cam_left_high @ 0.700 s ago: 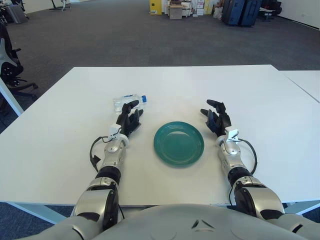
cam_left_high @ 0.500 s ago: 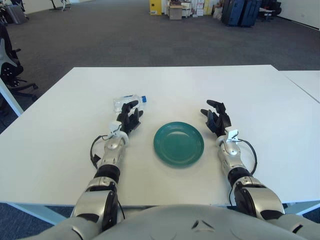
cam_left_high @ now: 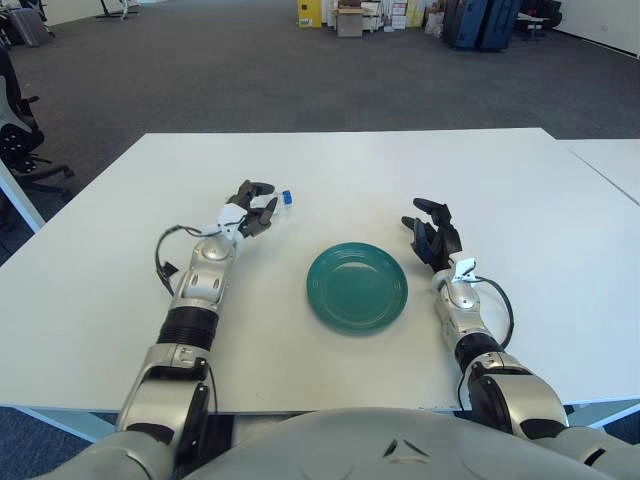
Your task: Put the bottle into the plate.
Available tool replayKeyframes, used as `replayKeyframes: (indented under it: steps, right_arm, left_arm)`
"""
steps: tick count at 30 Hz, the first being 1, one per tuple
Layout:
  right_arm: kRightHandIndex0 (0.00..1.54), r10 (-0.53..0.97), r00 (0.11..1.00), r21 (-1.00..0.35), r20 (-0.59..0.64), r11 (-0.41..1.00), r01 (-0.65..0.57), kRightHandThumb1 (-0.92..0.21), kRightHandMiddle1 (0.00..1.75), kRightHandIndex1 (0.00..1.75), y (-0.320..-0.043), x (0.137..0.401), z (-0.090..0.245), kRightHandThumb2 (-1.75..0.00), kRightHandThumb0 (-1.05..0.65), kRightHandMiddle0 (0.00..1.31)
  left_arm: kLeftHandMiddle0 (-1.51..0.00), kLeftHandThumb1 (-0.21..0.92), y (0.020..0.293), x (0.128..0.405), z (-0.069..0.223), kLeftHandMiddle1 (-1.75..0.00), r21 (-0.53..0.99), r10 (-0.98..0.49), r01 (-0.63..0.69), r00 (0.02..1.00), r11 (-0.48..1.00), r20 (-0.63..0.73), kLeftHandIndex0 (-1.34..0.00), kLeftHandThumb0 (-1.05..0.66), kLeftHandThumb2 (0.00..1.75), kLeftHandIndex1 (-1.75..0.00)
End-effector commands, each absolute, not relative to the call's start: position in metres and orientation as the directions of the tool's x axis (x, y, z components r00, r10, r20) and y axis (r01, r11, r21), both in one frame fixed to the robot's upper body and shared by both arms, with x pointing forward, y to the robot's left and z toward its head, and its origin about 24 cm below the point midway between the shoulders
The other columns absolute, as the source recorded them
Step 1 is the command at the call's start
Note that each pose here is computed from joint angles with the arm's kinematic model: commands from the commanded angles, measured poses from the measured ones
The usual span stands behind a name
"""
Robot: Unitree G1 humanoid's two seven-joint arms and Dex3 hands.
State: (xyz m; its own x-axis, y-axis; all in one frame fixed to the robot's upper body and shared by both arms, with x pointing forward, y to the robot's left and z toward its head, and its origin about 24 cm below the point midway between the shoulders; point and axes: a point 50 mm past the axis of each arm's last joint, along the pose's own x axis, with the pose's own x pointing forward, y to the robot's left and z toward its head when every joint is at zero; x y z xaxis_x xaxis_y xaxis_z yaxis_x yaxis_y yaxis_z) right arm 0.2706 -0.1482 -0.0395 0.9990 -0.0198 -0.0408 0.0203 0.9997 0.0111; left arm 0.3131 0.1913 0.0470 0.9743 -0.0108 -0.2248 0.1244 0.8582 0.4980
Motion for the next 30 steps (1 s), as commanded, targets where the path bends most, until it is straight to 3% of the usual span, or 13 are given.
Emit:
replayKeyframes:
  steps: [1,17,24,27,30]
  right_arm:
    - [0.4,-0.025,0.963,0.043,-0.27,0.998,0.038,-0.92,1.07,0.58,-0.141,0.22,-0.087,-0.6,-0.57,0.06]
    - [0.41,-0.035,0.966,0.021,-0.257,0.999,0.041,-0.92,1.08,0.6,-0.142,0.221,-0.086,-0.59,-0.56,0.08]
    - [0.41,-0.032,0.96,0.004,-0.277,0.999,0.035,-0.92,1.08,0.6,-0.142,0.223,-0.087,-0.58,-0.58,0.09]
    - [0.42,-0.029,0.957,0.001,-0.287,1.0,0.031,-0.92,1.08,0.61,-0.143,0.224,-0.087,-0.58,-0.58,0.09]
    - [0.43,-0.026,0.957,0.002,-0.288,1.0,0.027,-0.92,1.08,0.61,-0.143,0.224,-0.087,-0.59,-0.59,0.09]
  left_arm:
    - [-0.58,0.92,0.189,0.318,0.069,-0.67,0.586,-0.017,0.114,0.986,0.803,-0.169,-0.36,-0.72,0.57,-1.13]
    - [-0.67,0.92,0.183,0.31,0.094,-0.71,0.715,0.031,-0.012,0.999,0.699,-0.013,-0.44,-0.72,0.62,-1.16]
    - [-0.67,0.92,0.162,0.331,0.079,-1.05,0.843,0.053,-0.253,0.964,0.475,0.259,-0.52,-0.69,0.47,-1.19]
    - [-0.61,0.92,0.162,0.343,0.064,-1.1,0.88,0.022,-0.307,0.947,0.363,0.321,-0.5,-0.69,0.4,-1.21]
    - [-0.4,0.92,0.163,0.348,0.053,-0.95,0.922,-0.024,-0.296,0.95,0.249,0.312,-0.37,-0.77,0.42,-1.2]
